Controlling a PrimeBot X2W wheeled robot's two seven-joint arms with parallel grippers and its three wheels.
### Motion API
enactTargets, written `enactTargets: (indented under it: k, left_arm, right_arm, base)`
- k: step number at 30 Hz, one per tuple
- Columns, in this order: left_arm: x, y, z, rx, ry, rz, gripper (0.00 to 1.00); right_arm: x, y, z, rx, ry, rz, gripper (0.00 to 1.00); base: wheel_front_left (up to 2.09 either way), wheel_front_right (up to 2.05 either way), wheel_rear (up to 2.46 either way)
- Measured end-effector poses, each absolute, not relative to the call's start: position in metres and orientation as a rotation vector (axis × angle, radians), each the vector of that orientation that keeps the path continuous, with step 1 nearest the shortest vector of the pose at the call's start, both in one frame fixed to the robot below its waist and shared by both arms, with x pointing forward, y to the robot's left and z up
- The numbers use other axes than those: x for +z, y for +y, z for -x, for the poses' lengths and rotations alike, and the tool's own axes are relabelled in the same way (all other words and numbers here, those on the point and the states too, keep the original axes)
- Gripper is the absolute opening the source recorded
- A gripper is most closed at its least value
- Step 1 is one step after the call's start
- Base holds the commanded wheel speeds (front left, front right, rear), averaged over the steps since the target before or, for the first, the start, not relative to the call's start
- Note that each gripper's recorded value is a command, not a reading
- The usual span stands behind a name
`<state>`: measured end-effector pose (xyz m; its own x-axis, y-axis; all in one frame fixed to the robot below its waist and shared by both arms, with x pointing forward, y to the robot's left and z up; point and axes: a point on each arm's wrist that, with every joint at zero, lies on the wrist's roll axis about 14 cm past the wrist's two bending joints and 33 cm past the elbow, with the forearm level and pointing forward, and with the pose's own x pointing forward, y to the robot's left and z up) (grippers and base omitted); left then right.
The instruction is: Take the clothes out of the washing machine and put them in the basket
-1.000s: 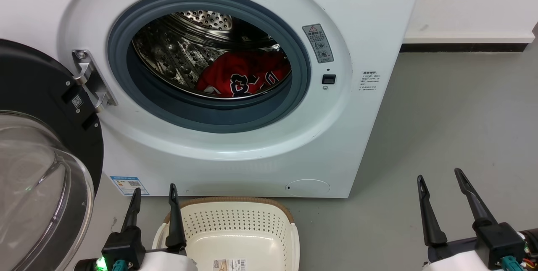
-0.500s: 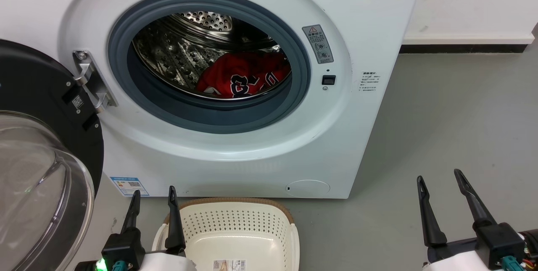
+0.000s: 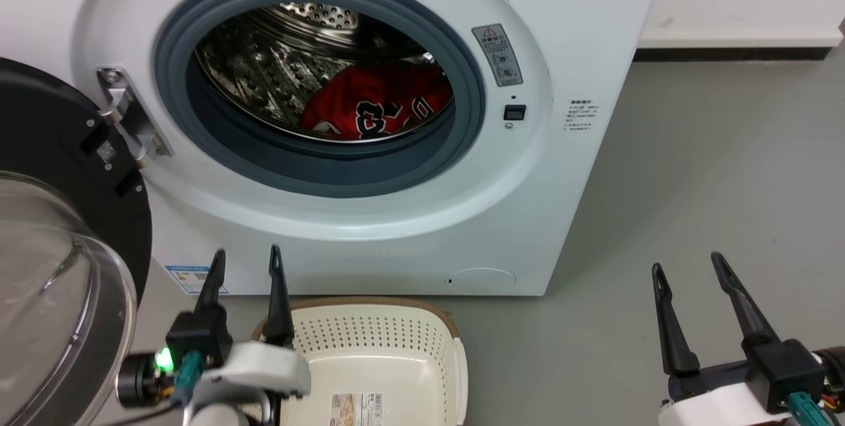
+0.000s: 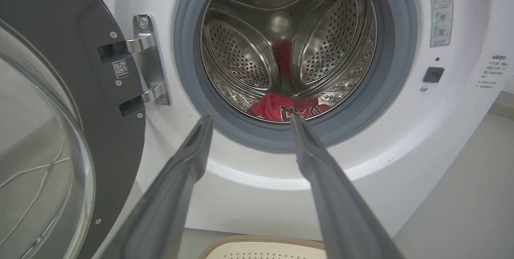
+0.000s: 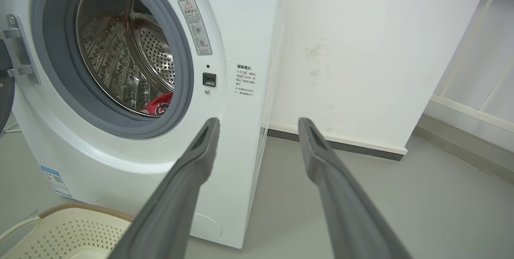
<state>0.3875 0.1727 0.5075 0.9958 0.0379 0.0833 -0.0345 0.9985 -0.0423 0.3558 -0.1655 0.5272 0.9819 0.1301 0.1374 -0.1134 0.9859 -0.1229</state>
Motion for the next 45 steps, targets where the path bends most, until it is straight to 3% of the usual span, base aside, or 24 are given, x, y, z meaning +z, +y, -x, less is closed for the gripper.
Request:
enactTargets:
  k: [13,25,35,45]
  left_arm:
    - [0.524,0.157,-0.519,-0.106,-0.110,-0.043,1.00]
    - [0.483,0.131,-0.644,-0.214,0.029,-0.165,1.00]
    - [0.414,0.125,-0.716,-0.251,0.309,-0.248,1.00]
    - [0.351,0.122,-0.744,-0.251,0.589,-0.258,1.00]
  right_arm:
    - [0.518,-0.177,-0.392,0.092,-0.126,0.119,1.00]
    - [0.496,-0.200,-0.437,0.034,-0.092,0.100,1.00]
    - [0.461,-0.218,-0.458,-0.007,-0.023,0.098,1.00]
    - [0.432,-0.228,-0.465,-0.029,0.042,0.101,1.00]
  base:
    - [0.00,0.00,0.00]
    - [0.00,0.00,0.00]
    - [0.00,0.00,0.00]
    - [0.00,0.00,0.00]
